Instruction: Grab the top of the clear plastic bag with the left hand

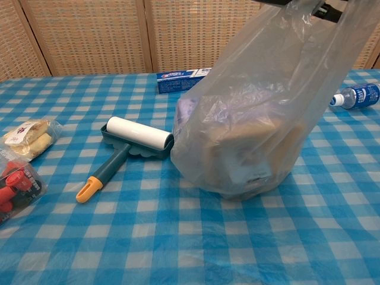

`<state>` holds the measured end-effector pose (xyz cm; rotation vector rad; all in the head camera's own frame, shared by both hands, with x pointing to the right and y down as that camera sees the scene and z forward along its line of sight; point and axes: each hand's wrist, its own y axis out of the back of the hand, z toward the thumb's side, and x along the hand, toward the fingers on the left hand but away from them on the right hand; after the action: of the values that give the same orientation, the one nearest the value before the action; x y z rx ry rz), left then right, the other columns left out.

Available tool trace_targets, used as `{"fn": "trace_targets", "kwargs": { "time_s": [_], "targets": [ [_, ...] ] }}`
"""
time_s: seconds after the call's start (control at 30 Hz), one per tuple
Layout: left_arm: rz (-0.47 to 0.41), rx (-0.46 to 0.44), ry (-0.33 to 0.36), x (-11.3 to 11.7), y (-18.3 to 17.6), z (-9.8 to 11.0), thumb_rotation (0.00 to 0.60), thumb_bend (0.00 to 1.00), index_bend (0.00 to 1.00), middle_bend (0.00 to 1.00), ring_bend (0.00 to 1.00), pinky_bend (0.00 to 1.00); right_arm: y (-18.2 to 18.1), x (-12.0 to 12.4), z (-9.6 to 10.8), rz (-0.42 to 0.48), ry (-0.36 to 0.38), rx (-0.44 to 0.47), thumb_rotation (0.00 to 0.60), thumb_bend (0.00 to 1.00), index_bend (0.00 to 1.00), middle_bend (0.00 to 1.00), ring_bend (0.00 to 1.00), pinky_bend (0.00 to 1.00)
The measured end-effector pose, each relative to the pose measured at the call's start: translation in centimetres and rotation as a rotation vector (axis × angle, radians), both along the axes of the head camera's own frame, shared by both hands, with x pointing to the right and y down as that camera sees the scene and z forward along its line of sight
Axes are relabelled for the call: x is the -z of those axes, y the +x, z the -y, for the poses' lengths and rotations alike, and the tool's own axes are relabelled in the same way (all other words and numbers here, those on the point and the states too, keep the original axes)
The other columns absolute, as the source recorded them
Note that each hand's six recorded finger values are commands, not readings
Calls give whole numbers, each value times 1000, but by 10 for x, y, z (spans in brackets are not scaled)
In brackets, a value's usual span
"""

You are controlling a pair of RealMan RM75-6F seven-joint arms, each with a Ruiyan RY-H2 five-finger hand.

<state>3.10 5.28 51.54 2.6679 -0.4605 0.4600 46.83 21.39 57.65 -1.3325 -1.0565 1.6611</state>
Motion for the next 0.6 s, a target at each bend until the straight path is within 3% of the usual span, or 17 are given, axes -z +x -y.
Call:
{"fn": "trace_targets", "kwargs": {
  "time_s": [0.33,0.6],
  "targets": [
    [56,-25,40,-11,-18,-4,514,17,167,40,40,0,1,0,0,0,-3,-4,600,0,118,0,0,0],
    [37,-9,48,-5,-29,-5,514,18,174,21,32,0,-1,-1,0,-2,-6,2,600,0,123,0,0,0]
  ]
}}
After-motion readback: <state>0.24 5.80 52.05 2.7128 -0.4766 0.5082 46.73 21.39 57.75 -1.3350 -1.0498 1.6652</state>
